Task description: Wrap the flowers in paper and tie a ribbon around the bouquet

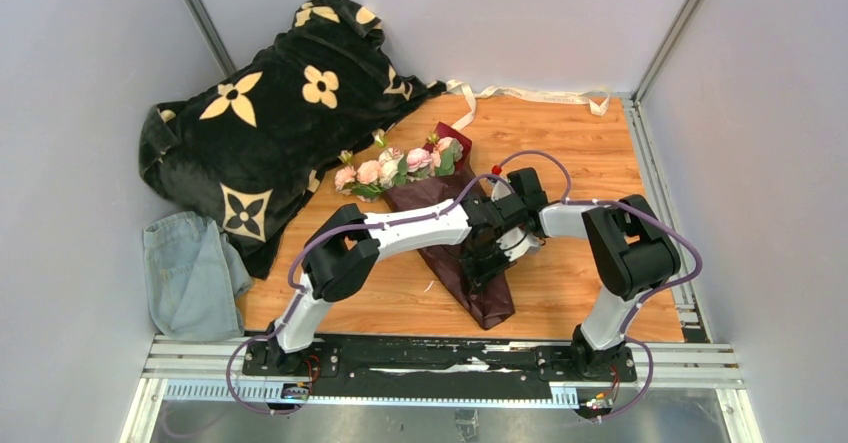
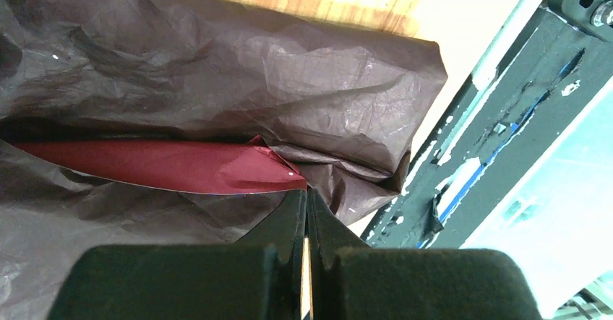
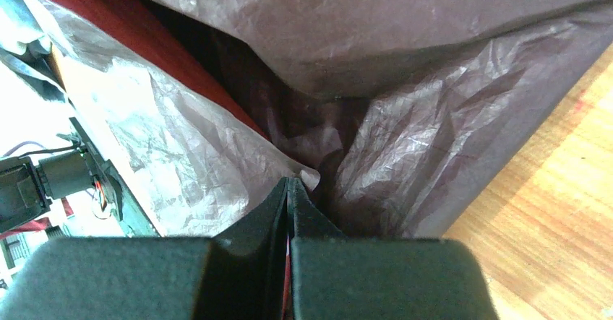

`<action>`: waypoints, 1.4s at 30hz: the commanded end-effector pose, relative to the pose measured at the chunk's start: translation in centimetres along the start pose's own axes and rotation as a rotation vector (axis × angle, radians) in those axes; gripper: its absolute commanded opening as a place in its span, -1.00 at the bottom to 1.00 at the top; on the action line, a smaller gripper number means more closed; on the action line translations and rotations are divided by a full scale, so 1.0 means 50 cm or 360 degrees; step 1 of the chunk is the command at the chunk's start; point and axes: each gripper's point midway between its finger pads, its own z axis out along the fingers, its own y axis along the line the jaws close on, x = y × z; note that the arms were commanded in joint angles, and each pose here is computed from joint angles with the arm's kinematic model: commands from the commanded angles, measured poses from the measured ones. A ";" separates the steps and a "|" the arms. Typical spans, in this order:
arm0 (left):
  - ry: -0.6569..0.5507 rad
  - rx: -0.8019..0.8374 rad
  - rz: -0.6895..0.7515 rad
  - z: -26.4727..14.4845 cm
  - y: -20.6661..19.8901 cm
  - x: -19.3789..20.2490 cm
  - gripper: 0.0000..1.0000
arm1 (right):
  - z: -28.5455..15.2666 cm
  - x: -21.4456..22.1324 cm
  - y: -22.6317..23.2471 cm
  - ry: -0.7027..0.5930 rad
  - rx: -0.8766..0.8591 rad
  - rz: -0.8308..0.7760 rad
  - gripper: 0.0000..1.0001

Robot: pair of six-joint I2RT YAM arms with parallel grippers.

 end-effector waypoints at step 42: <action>-0.0812 -0.0364 -0.0079 -0.129 0.328 -0.072 0.20 | -0.077 -0.022 0.023 -0.0026 0.0257 -0.0150 -0.82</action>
